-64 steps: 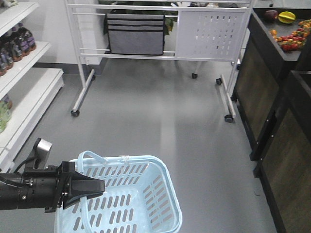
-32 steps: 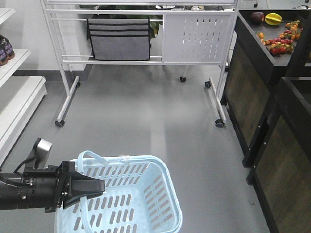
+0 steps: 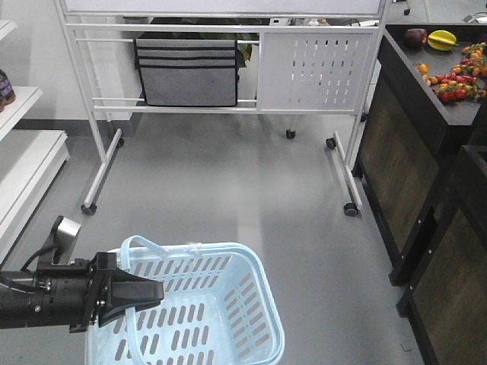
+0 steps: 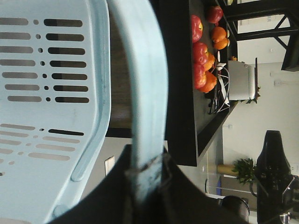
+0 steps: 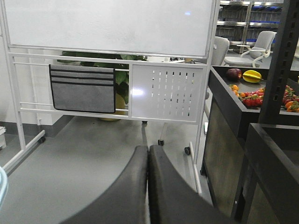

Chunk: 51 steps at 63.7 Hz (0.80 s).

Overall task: Place coke in basket with both arms
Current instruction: 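Drive the base along the aisle carrying the basket in the left gripper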

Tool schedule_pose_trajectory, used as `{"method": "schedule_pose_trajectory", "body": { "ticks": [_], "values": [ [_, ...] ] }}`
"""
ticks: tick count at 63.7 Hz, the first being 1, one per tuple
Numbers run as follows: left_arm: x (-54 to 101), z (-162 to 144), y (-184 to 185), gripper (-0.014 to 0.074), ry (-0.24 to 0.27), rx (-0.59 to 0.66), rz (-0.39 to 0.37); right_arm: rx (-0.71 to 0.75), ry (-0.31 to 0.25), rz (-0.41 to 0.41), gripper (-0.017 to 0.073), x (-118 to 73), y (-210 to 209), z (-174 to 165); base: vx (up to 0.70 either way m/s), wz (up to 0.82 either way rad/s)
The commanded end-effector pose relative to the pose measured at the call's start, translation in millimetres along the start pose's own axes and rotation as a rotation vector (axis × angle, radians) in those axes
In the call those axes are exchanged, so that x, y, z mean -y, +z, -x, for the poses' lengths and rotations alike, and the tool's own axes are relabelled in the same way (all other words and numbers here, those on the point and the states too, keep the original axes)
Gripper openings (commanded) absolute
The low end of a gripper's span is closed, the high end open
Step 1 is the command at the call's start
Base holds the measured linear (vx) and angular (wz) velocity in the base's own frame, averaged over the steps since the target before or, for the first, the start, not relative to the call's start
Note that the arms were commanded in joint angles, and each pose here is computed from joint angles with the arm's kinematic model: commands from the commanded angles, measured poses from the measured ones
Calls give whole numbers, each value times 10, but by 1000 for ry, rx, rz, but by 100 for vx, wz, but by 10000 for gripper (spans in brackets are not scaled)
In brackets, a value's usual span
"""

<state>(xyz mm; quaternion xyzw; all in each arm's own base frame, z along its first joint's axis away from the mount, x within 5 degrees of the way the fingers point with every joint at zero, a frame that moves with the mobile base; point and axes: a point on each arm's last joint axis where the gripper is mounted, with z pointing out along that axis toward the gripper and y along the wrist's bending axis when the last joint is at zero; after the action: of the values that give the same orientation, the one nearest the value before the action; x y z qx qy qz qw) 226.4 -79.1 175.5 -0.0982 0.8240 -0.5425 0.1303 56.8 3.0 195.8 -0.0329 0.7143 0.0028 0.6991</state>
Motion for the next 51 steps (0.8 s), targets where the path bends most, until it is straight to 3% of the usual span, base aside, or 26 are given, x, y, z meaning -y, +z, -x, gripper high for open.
{"method": "schedule_pose_trajectory", "body": {
  "ticks": [1, 51],
  "values": [
    [199, 31, -40, -6, 29, 23, -113, 83, -11, -10, -10, 6, -11, 42, 24, -4],
    [199, 31, -40, -6, 29, 23, -113, 84, -11, -10, -10, 7, -11, 43, 24, 0]
  ]
}}
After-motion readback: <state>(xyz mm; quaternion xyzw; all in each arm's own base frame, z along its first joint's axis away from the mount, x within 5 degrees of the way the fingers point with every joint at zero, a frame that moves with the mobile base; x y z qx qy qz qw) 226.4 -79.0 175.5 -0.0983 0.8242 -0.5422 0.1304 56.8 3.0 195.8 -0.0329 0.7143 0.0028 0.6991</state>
